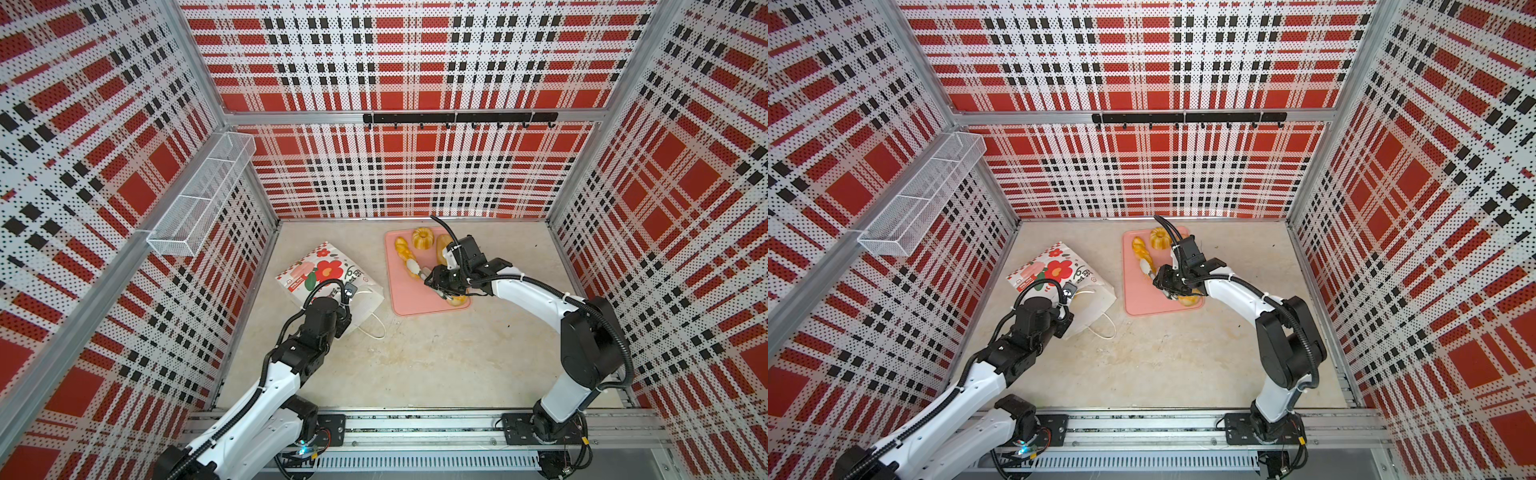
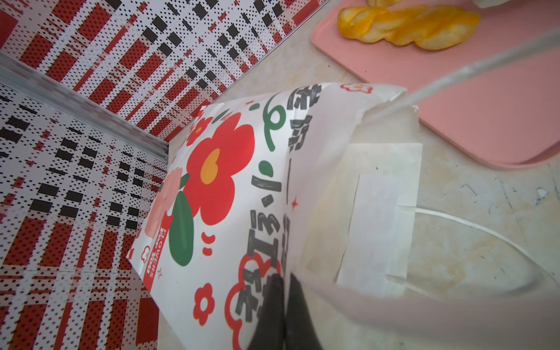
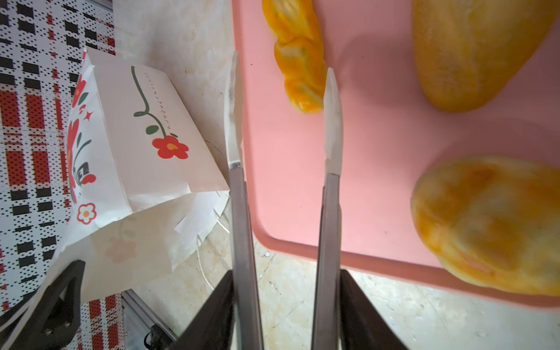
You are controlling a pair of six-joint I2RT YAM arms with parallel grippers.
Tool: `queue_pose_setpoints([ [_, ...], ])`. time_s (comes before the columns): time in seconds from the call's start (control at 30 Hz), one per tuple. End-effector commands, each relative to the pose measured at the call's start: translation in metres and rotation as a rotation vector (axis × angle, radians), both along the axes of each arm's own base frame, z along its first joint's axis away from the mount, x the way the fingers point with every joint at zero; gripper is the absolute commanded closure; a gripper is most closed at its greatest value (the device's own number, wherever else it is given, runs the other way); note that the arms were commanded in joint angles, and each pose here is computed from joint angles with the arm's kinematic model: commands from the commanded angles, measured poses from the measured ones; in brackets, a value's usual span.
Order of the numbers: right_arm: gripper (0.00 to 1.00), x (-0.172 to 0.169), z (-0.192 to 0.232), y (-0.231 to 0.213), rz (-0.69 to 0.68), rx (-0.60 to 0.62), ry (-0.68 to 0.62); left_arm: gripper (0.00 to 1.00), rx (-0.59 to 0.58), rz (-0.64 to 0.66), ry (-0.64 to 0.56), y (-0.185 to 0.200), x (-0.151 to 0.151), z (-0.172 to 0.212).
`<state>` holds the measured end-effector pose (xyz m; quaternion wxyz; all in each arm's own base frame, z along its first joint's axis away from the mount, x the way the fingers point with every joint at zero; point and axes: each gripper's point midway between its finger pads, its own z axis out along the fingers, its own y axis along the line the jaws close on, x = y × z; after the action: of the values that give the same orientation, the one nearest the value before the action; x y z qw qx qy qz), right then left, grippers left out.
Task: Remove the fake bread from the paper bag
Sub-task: 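Lift the open tongs away from the twisted bread above the tray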
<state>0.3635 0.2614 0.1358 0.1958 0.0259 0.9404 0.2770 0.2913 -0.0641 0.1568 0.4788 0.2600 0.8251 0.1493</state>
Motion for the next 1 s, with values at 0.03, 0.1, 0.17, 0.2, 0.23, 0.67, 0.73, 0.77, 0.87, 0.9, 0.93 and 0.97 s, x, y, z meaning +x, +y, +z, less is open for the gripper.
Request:
queue_pose_setpoints([
  [0.03,0.48,0.008,0.025,-0.008,0.019,-0.051,-0.099,1.00,-0.010,-0.004,-0.017,-0.003,0.000,0.005],
  [0.1,0.50,0.015,0.035,-0.001,0.053,-0.049,-0.128,1.00,-0.007,-0.003,-0.016,-0.002,0.000,0.005],
  [0.17,0.52,0.025,0.041,0.004,0.086,-0.076,-0.146,1.00,-0.006,-0.001,-0.016,-0.002,0.000,0.005],
  [0.2,0.53,0.030,0.043,0.006,0.102,-0.093,-0.152,1.00,-0.006,-0.003,-0.017,-0.002,0.000,0.005],
  [0.23,0.55,0.035,0.044,0.008,0.114,-0.110,-0.154,1.00,-0.003,-0.002,-0.017,-0.002,0.000,0.005],
  [0.67,0.75,0.076,0.019,0.020,0.187,-0.220,-0.113,1.00,0.003,-0.004,-0.016,-0.002,-0.001,0.004],
  [0.73,0.79,0.076,0.017,0.014,0.176,-0.243,-0.115,1.00,0.002,-0.010,-0.013,-0.003,-0.001,0.003],
  [0.77,0.80,0.076,0.016,0.012,0.173,-0.253,-0.117,1.00,0.001,-0.014,-0.012,-0.004,-0.001,0.003],
  [0.87,0.83,0.075,0.013,0.005,0.167,-0.290,-0.115,1.00,0.001,-0.036,-0.006,-0.008,-0.001,0.001],
  [0.9,0.84,0.075,0.012,0.003,0.167,-0.304,-0.116,1.00,0.003,-0.043,-0.006,-0.010,-0.001,0.001],
  [0.93,0.85,0.075,0.011,0.001,0.165,-0.314,-0.118,1.00,0.007,-0.048,-0.004,-0.011,-0.001,0.001],
  [0.97,0.85,0.076,0.010,0.000,0.164,-0.324,-0.118,1.00,0.013,-0.053,-0.002,-0.012,-0.001,0.000],
])
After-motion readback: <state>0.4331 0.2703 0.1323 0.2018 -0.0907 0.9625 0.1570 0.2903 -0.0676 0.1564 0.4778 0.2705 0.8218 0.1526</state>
